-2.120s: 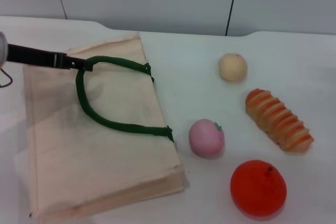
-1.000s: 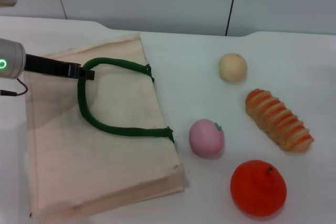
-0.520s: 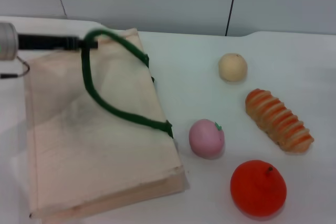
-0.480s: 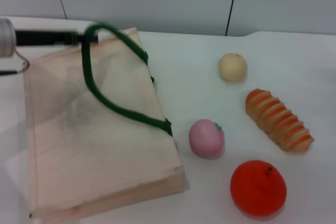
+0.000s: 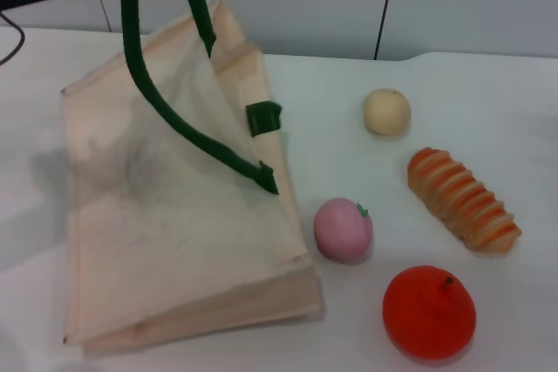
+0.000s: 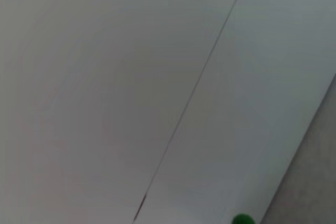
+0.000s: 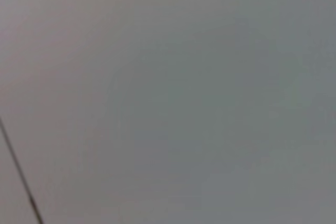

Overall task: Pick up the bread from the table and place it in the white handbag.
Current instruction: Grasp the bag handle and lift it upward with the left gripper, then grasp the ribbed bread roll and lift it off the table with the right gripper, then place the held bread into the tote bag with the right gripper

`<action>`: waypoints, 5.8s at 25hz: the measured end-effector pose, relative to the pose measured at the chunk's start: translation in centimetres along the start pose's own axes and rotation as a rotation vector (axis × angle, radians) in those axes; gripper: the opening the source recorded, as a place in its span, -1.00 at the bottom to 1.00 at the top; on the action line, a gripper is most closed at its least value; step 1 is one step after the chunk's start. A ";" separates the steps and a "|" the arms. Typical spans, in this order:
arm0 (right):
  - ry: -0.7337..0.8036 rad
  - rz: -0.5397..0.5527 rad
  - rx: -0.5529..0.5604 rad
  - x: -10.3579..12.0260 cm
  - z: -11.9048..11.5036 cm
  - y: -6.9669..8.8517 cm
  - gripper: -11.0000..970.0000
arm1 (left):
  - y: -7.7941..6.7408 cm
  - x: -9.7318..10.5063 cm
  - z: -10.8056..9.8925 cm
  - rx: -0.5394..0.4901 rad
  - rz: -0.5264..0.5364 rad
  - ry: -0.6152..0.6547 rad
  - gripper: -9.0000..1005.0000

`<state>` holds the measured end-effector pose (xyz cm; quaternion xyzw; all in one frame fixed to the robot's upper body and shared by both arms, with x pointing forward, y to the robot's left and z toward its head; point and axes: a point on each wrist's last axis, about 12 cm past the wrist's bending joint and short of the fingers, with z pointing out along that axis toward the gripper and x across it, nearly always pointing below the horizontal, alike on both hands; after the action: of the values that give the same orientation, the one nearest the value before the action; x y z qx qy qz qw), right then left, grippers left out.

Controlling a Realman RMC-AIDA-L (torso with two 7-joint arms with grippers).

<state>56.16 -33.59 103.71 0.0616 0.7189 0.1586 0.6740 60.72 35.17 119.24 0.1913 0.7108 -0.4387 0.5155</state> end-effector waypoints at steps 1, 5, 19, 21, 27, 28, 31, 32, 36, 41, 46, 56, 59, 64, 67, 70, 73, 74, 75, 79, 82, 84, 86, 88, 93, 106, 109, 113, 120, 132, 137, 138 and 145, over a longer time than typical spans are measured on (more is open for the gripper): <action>0.005 -0.003 -0.010 0.0 0.1 0.1 0.82 | -0.1 -0.1 0.0 0.006 0.002 -0.005 -0.72; 0.025 -0.029 -0.058 0.0 0.6 0.8 0.82 | -0.2 -0.3 0.2 0.017 0.007 -0.012 -0.72; 0.314 -0.188 -0.434 -2.9 0.1 0.6 0.82 | -0.2 -0.5 0.4 0.023 -0.011 -0.001 -0.72; 0.367 -0.215 -0.492 -3.3 -0.1 0.7 0.82 | -0.2 -0.5 0.3 0.019 -0.013 0.011 -0.72; 0.495 -0.278 -0.655 -3.5 -0.8 1.8 0.82 | -0.1 -0.6 0.3 0.018 -0.016 0.023 -0.72; 0.520 -0.288 -0.668 -3.4 -0.7 1.9 0.82 | -0.2 -0.7 0.4 0.020 -0.017 0.023 -0.72; 0.563 -0.309 -0.694 -3.1 -0.6 2.3 0.82 | -0.2 -0.9 0.6 0.025 -0.017 0.023 -0.72; 0.573 -0.314 -0.703 -2.9 -0.6 2.4 0.82 | -0.2 -0.9 0.6 0.025 -0.016 0.023 -0.72; 0.616 -0.333 -0.701 -2.2 -0.5 2.5 0.83 | -0.2 -1.0 0.7 0.027 -0.014 0.022 -0.72; 0.648 -0.343 -0.656 -1.0 0.0 2.6 0.83 | -0.3 -1.1 0.8 0.030 -0.012 0.022 -0.72; 0.658 -0.352 -0.633 -0.5 0.4 2.8 0.83 | -0.3 -1.1 1.0 0.033 -0.011 0.022 -0.72; 0.690 -0.387 -0.648 0.2 0.5 3.1 0.82 | -0.3 -1.1 1.0 0.034 -0.012 0.021 -0.72; 0.684 -0.404 -0.653 0.3 0.5 3.1 0.82 | -0.3 -1.1 1.0 0.034 -0.012 0.021 -0.72; 0.683 -0.429 -0.655 0.6 0.6 3.3 0.76 | -0.4 -1.1 1.1 0.036 -0.012 0.020 -0.72; 0.679 -0.438 -0.666 0.8 0.6 3.4 0.66 | -0.4 -1.1 1.1 0.036 -0.012 0.020 -0.72; 0.678 -0.439 -0.667 0.7 0.7 3.4 0.58 | -0.4 -1.1 1.1 0.036 -0.012 0.020 -0.72; 0.687 -0.445 -0.672 0.7 0.8 3.5 0.50 | -0.4 -1.2 1.1 0.038 -0.011 0.020 -0.72; 0.689 -0.447 -0.674 0.7 0.8 3.5 0.48 | -0.4 -1.2 1.1 0.040 -0.009 0.020 -0.72; 0.689 -0.448 -0.674 0.7 0.8 3.5 0.45 | -0.4 -1.2 1.1 0.040 -0.009 0.020 -0.72; 0.676 -0.448 -0.669 0.5 0.9 3.4 0.36 | -0.4 -1.3 1.1 0.040 -0.008 0.020 -0.72; 0.668 -0.447 -0.664 0.4 0.9 3.4 0.31 | -0.4 -1.3 1.1 0.040 -0.008 0.020 -0.72; 0.660 -0.449 -0.662 0.4 0.9 3.3 0.27 | -0.4 -1.3 1.1 0.040 -0.008 0.020 -0.72; 0.643 -0.448 -0.656 0.3 0.9 3.2 0.23 | -0.4 -1.3 1.1 0.041 -0.008 0.020 -0.72; 0.627 -0.446 -0.654 0.3 0.8 3.2 0.20 | -0.4 -1.4 1.2 0.042 -0.007 0.020 -0.72; 0.614 -0.437 -0.655 0.2 0.6 3.1 0.11 | -0.4 -1.3 1.1 0.042 -0.008 0.020 -0.72; 0.436 -0.455 -0.958 -3.1 2.9 8.2 -0.06 | -1.2 -2.7 3.5 0.107 0.023 0.073 -0.72; 0.456 -0.503 -1.013 -3.3 4.1 10.0 -0.12 | -1.6 -3.1 4.5 0.128 0.034 0.093 -0.72; 0.461 -0.527 -1.049 -3.3 5.3 11.7 -0.19 | -2.0 -3.4 5.4 0.149 0.043 0.117 -0.72; 0.470 -0.552 -1.075 -2.9 6.8 14.1 -0.30 | -2.3 -3.5 6.2 0.170 0.046 0.120 -0.72; 0.476 -0.585 -1.074 -1.7 8.6 18.0 -0.37 | -2.6 -3.5 6.7 0.199 0.047 0.116 -0.72; 0.466 -0.557 -1.073 -1.6 8.6 18.4 -0.39 | -2.6 -3.5 6.7 0.199 0.047 0.113 -0.72; 0.465 -0.557 -1.073 -1.5 8.5 18.4 -0.40 | -2.6 -3.6 6.7 0.199 0.047 0.112 -0.72; 0.465 -0.556 -1.064 -1.5 8.6 18.3 -0.32 | -2.6 -3.6 6.7 0.196 0.048 0.109 -0.72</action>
<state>62.45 -15.58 110.44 -0.5057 0.6584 0.3223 0.4549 64.01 28.91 123.00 0.2816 0.6865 -0.4826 0.4653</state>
